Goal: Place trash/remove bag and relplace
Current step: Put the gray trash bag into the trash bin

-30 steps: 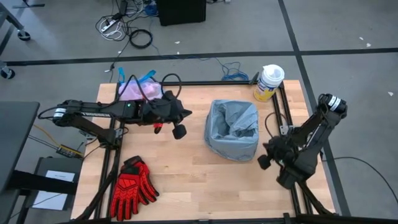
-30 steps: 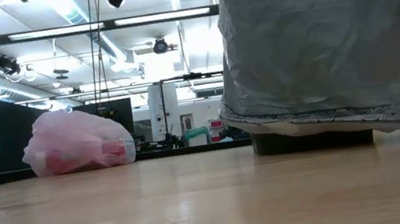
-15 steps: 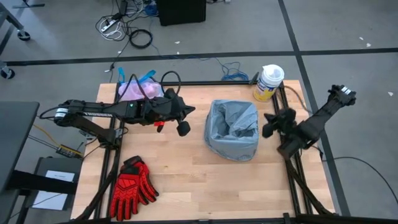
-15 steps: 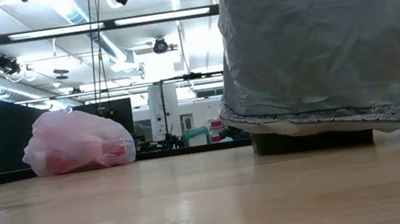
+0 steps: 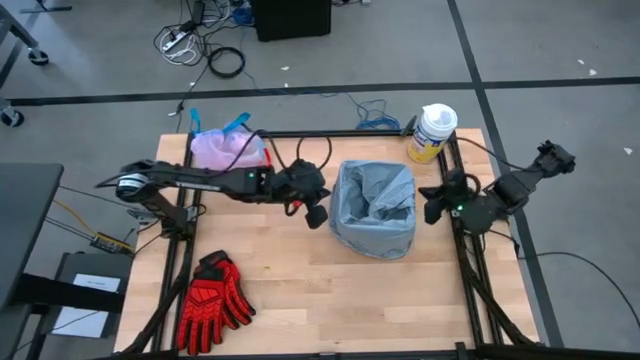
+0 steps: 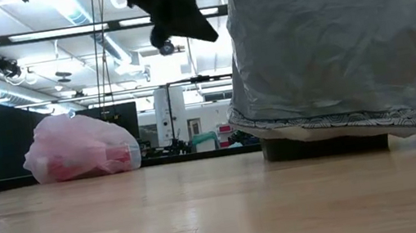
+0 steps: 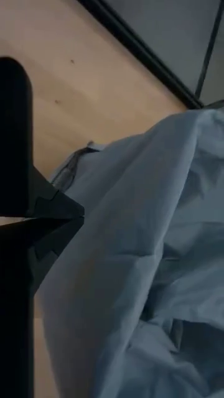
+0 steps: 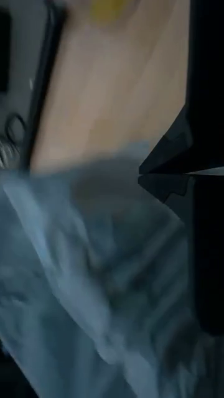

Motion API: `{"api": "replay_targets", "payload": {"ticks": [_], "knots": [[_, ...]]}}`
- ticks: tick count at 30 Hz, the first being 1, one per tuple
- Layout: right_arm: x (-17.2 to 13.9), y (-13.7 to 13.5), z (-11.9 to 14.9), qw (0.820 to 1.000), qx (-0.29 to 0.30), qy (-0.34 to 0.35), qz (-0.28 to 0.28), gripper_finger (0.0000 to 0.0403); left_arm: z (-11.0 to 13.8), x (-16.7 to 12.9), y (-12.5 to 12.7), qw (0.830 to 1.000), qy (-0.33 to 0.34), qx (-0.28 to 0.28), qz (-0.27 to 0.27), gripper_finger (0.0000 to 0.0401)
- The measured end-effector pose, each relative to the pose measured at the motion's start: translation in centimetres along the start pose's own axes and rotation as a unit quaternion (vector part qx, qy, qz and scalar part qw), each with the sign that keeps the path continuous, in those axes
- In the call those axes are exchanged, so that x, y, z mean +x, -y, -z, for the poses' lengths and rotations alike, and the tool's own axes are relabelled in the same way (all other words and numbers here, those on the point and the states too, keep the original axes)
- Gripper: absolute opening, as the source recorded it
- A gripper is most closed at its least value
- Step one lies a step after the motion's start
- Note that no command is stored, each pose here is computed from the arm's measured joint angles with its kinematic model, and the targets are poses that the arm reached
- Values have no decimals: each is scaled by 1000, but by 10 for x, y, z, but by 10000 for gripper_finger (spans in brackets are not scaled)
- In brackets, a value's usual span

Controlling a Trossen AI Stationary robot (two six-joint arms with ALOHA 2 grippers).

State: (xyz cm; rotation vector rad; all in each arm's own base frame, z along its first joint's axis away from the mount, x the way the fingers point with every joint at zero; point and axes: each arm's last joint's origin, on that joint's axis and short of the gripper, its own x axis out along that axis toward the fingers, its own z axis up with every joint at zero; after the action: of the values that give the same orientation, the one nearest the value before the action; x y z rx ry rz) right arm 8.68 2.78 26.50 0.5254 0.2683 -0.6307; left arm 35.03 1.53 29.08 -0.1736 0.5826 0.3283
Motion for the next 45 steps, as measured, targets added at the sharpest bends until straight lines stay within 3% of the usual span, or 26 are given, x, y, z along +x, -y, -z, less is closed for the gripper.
{"api": "replay_targets", "payload": {"ticks": [5,14,22,27,32,38,45], "knots": [[20,-13,3,999,-21,-20,-34,0,4,7,-4,1000,-20,-11,-3,6],[61,-28,-9,992,-92,-41,-79,0,-4,-8,-11,999,5,-18,-42,6],[108,-31,-20,982,-117,-75,-129,0,12,-22,-6,993,-55,-58,-87,5],[100,-36,-42,980,-141,-88,-113,0,24,-37,-7,985,-110,-60,-119,2],[77,-51,-83,969,-202,-75,-117,0,17,-65,-12,987,-84,-68,-120,2],[81,-75,-130,949,-255,-58,-175,0,4,-99,-22,986,-15,-87,-141,2],[135,-107,-144,899,-336,-114,-257,0,-8,-138,-30,983,65,-114,-126,2]]}}
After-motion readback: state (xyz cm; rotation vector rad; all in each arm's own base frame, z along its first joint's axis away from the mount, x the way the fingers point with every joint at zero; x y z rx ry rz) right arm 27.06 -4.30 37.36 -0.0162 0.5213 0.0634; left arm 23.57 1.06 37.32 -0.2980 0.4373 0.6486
